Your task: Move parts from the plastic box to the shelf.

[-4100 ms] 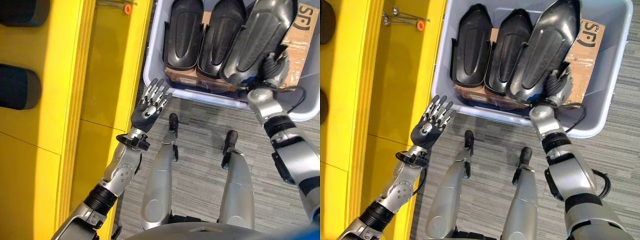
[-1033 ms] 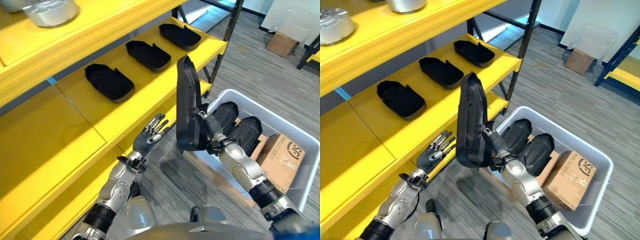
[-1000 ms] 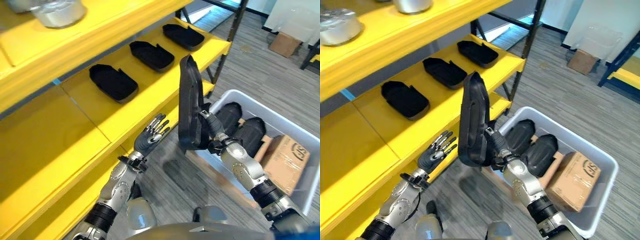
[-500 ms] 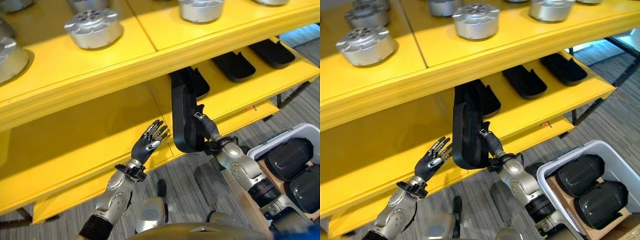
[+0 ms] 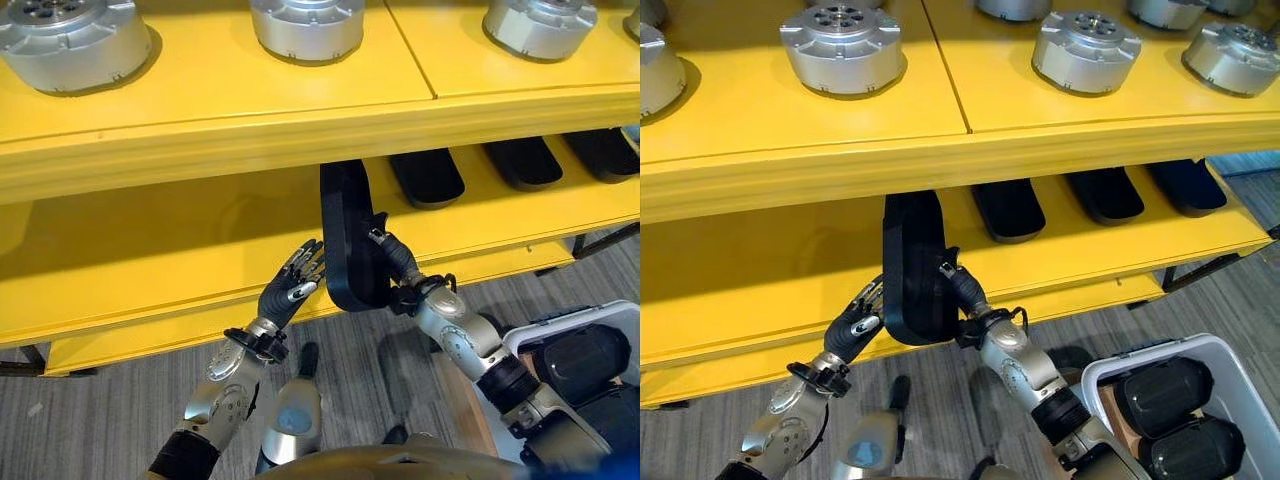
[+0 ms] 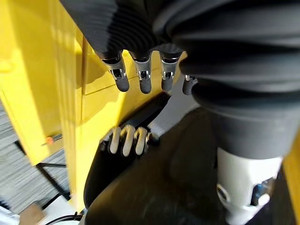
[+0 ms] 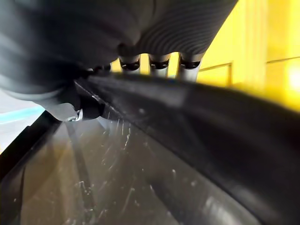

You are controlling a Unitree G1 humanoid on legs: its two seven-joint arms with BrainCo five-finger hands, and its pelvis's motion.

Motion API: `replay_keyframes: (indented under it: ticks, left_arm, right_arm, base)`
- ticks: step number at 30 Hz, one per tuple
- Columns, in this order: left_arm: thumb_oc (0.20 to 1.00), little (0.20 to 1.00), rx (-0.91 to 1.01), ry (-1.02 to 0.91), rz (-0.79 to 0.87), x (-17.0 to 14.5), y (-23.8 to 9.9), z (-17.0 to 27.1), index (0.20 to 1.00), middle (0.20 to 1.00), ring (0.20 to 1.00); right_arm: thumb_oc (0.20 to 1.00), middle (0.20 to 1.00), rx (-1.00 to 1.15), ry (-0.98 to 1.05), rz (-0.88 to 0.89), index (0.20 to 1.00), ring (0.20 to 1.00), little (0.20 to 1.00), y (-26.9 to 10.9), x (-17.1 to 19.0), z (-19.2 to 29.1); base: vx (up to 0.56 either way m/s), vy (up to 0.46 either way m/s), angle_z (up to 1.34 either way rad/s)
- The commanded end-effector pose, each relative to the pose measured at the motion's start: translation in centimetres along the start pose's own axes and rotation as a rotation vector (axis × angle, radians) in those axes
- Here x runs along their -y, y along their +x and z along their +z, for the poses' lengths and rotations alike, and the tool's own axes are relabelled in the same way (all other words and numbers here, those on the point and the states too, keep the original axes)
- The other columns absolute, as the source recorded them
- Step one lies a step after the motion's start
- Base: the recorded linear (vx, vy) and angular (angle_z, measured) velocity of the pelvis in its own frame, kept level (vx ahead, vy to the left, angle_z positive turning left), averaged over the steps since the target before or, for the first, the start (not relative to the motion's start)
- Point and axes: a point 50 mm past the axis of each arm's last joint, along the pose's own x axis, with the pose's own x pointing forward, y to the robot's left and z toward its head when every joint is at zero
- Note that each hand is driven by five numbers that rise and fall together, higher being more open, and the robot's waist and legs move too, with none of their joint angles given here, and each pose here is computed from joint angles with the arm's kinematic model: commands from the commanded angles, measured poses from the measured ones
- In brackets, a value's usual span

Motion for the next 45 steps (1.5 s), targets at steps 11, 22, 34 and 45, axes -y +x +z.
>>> replay_keyframes:
  ticks: [11, 22, 34, 45]
  left_arm:
    - [1.000, 1.000, -0.027, -0.093, -0.082, 1.9, 0.8, -0.9, 1.000, 1.000, 1.000]
    - [1.000, 1.000, -0.047, -0.083, -0.112, 2.6, 1.5, -0.8, 1.000, 1.000, 1.000]
    - [1.000, 1.000, -0.044, -0.050, -0.057, 2.4, 1.8, -1.1, 1.000, 1.000, 1.000]
    - [1.000, 1.000, -0.086, 0.011, -0.009, 1.3, 0.3, -1.1, 1.000, 1.000, 1.000]
  right_arm:
    - [0.200, 0.200, 0.209, -0.269, -0.094, 0.200, 0.200, 0.200, -1.3, 3.3, 4.2]
    - [0.200, 0.200, 0.200, -0.311, -0.142, 0.200, 0.200, 0.200, -1.8, 4.3, 4.3]
    - [0.200, 0.200, 0.130, -0.183, -0.180, 0.200, 0.200, 0.200, -2.4, 6.8, 4.2]
    - [0.200, 0.200, 0.099, -0.091, -0.219, 0.200, 0.200, 0.200, -2.0, 6.8, 3.0]
  base:
    - [-0.10, -0.125, 0.64]
    - [-0.10, 0.020, 0.31]
    - [0.02, 0.346, 0.07]
    - [0.00, 0.097, 0.08]
